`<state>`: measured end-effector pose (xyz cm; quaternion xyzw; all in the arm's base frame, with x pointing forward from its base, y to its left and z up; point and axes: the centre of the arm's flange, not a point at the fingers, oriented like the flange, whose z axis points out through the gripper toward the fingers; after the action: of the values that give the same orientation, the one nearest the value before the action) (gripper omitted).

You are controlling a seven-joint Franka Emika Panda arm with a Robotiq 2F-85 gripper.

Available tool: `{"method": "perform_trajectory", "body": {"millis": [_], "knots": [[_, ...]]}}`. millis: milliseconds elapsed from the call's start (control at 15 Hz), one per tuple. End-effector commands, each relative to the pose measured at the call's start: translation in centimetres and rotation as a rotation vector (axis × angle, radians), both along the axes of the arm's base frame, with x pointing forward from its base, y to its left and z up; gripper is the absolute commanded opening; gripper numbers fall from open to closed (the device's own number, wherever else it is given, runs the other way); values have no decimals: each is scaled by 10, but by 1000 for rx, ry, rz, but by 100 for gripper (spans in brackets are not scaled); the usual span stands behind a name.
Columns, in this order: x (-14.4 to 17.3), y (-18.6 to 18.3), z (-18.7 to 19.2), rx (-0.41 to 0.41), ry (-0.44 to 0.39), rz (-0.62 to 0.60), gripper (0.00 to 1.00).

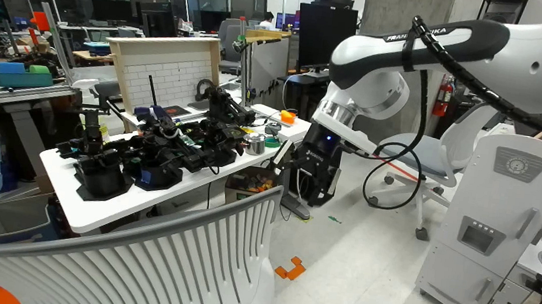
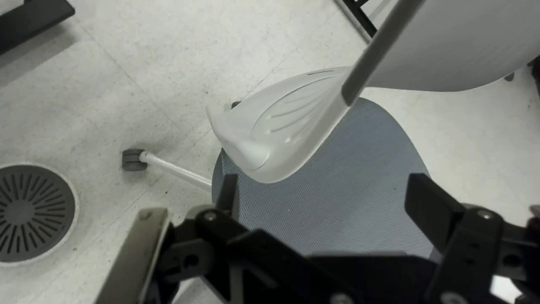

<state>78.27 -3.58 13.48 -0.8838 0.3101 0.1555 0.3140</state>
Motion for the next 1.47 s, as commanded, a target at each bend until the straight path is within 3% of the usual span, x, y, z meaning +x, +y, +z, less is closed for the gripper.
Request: {"method": "perform_trajectory", "body": {"millis": [0, 333, 800, 867, 1400], "knots": [[74, 2, -13, 133, 97, -104, 100], [72, 32, -22, 271, 223, -222, 100], [64, 69, -53, 359, 355, -306, 100], [63, 74, -57, 364, 371, -316, 78], [57, 87, -76, 361, 406, -362, 20]]}}
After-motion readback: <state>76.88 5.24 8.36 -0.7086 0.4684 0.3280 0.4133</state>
